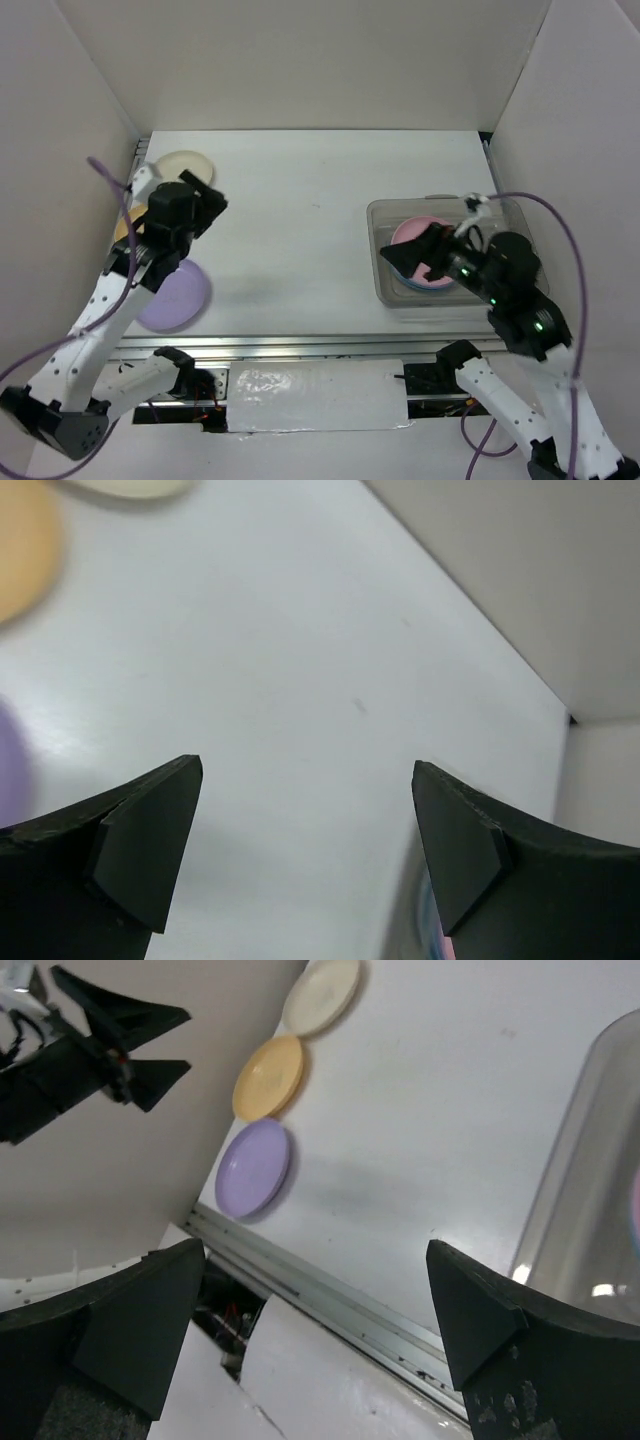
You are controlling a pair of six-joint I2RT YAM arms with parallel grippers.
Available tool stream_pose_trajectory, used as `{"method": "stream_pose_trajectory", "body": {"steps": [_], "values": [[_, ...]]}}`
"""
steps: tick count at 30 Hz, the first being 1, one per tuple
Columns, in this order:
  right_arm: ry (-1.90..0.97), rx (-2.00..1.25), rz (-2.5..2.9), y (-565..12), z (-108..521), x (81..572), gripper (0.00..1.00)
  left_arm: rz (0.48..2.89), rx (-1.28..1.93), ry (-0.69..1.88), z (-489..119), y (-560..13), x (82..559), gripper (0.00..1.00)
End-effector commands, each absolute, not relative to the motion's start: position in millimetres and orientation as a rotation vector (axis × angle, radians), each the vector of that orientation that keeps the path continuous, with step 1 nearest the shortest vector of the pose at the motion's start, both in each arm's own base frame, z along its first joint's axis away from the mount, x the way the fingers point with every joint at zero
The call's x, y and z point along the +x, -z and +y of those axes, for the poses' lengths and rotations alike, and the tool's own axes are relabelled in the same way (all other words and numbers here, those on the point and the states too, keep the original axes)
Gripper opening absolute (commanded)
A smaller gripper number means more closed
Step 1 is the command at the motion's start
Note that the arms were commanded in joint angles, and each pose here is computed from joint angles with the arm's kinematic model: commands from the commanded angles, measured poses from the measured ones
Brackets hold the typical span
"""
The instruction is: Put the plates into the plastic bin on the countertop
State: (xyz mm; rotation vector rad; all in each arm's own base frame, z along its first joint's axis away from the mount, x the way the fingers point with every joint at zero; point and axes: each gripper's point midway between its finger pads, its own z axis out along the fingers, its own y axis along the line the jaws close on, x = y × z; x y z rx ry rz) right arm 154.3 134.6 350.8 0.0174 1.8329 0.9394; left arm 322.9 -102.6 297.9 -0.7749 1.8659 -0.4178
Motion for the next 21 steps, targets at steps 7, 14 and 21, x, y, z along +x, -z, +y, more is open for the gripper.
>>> {"method": "stream_pose_trajectory", "body": {"steps": [7, 14, 21], "values": [[-1.216, -0.177, 2.024, -290.6, 286.9, 229.8, 1.0, 1.983, -1.111, 0.002, 29.8, -213.6, 235.6, 0.99], [-1.252, -0.286, 2.26, -209.3, 445.4, 252.0, 1.0, 1.986, -1.04, 0.089, 40.7, -250.5, 228.9, 0.99], [-1.238, -0.355, 2.441, -121.7, 565.2, 238.3, 1.0, 1.96, -0.969, 0.055, 43.9, -276.3, 213.0, 0.99]]}}
